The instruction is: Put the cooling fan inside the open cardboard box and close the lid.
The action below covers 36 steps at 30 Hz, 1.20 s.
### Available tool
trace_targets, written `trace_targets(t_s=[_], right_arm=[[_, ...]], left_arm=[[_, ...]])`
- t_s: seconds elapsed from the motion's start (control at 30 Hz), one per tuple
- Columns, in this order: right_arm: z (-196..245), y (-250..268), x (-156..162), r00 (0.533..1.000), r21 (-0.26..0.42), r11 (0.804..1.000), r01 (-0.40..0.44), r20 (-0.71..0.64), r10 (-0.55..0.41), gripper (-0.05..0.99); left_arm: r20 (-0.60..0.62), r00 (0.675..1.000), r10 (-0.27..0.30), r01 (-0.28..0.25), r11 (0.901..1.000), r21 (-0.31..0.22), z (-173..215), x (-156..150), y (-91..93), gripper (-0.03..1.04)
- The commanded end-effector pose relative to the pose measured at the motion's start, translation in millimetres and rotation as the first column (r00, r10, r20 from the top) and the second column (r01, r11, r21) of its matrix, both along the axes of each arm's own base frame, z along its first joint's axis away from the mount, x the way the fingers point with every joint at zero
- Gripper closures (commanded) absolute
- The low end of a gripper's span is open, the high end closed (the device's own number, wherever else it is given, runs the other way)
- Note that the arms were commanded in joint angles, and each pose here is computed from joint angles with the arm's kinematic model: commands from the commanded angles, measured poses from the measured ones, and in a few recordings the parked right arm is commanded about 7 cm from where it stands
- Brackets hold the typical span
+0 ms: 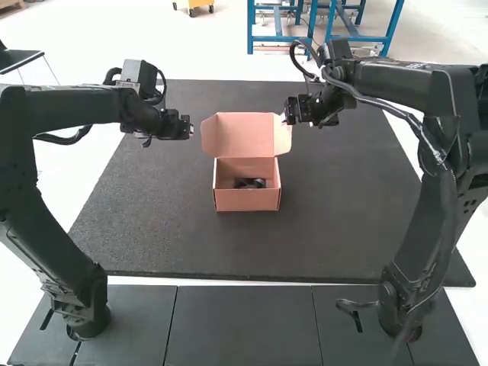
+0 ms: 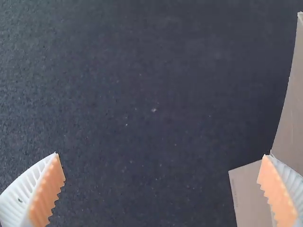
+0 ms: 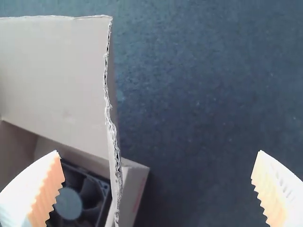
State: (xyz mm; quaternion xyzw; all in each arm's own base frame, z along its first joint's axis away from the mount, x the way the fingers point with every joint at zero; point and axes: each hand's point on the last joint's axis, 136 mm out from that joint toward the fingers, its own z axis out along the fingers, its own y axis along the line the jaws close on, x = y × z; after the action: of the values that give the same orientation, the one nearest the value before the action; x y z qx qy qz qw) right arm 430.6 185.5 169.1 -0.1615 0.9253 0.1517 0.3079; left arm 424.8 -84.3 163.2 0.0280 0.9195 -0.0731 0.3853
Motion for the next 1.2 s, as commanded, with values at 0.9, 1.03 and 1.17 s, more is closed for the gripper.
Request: trace_targets(t_s=[0.9,1.03,1.17], right_arm=[[3.1,18.2,-5.8,0.993,0.099,0.995,-0.031,-0.107,0.041,0.03],[4.0,21.0,-8.2,0.992,0.119,0.992,-0.034,-0.12,0.048,0.03],[4.5,23.0,-7.0,0.991,0.123,0.992,-0.036,-0.121,0.051,0.05]], left_arm=[[0.016,0.983,-0.182,0.183,0.9784,-0.096,17.9,-2.5,-54.8,0.05],[0.016,0.983,-0.181,0.182,0.9787,-0.096,17.9,-2.2,-54.2,0.05],[0.018,0.983,-0.181,0.182,0.9787,-0.096,17.4,-2.1,-54.2,0.05]])
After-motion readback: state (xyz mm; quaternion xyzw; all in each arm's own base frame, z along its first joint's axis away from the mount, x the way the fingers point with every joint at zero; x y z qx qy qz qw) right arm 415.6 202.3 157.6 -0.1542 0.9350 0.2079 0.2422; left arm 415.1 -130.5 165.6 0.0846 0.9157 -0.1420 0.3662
